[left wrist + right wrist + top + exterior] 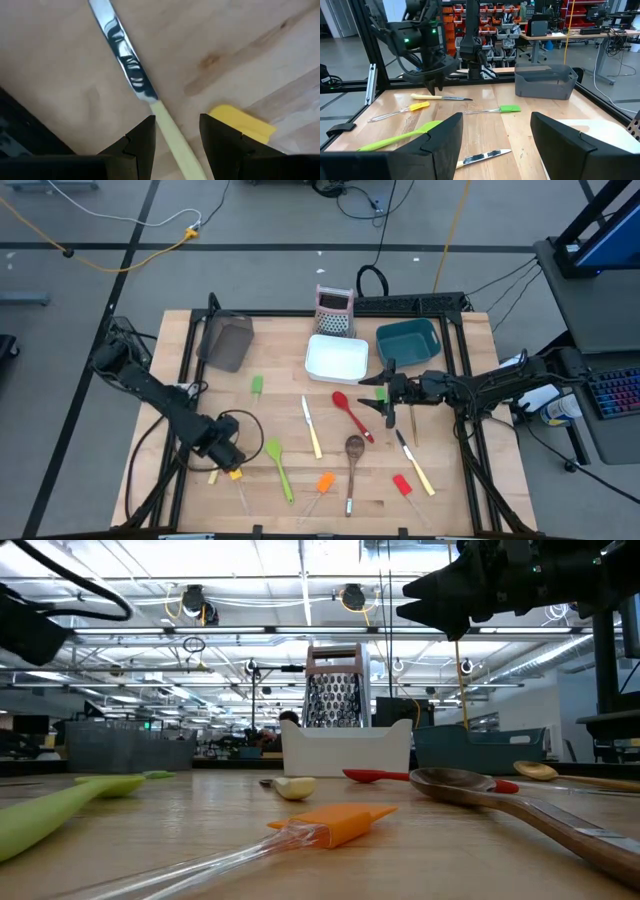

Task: Pick & Place Kitchen Items
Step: Put the bottom left yellow knife into the black bin

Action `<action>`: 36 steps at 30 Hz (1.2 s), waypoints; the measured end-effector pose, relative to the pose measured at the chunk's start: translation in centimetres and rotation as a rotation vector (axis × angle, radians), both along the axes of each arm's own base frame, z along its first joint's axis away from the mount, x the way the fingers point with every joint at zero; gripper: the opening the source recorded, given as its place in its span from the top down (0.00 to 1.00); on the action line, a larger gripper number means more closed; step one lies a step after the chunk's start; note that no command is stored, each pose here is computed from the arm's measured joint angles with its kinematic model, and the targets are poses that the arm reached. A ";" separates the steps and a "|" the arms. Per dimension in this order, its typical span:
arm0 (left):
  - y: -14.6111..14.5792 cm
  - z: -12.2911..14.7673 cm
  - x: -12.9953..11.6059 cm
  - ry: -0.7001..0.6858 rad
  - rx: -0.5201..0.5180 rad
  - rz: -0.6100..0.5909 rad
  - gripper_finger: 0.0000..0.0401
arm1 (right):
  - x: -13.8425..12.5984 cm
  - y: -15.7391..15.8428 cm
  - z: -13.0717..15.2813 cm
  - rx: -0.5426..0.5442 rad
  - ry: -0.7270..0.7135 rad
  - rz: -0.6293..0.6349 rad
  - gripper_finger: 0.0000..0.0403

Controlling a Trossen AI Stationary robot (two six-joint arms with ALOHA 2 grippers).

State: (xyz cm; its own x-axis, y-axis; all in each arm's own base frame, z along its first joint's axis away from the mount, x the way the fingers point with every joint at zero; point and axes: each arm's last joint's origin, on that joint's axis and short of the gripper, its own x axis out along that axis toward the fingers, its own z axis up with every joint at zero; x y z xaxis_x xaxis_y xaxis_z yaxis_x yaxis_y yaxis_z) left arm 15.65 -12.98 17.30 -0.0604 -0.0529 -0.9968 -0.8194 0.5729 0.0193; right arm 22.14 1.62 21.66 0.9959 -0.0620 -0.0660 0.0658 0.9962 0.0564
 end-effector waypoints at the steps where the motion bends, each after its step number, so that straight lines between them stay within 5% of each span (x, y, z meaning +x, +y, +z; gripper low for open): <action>1: -0.2 0.0 -0.2 0.001 0.002 0.009 0.62 | 0.0 0.0 0.0 0.000 0.000 0.000 0.43; 18: -2.7 -0.1 -2.1 -0.054 0.034 0.110 0.62 | 0.0 0.0 -0.1 -0.001 0.012 0.000 0.44; 36: -3.8 -2.7 -1.9 0.010 0.104 0.089 0.62 | 0.0 0.0 -0.1 -0.002 0.014 0.000 0.44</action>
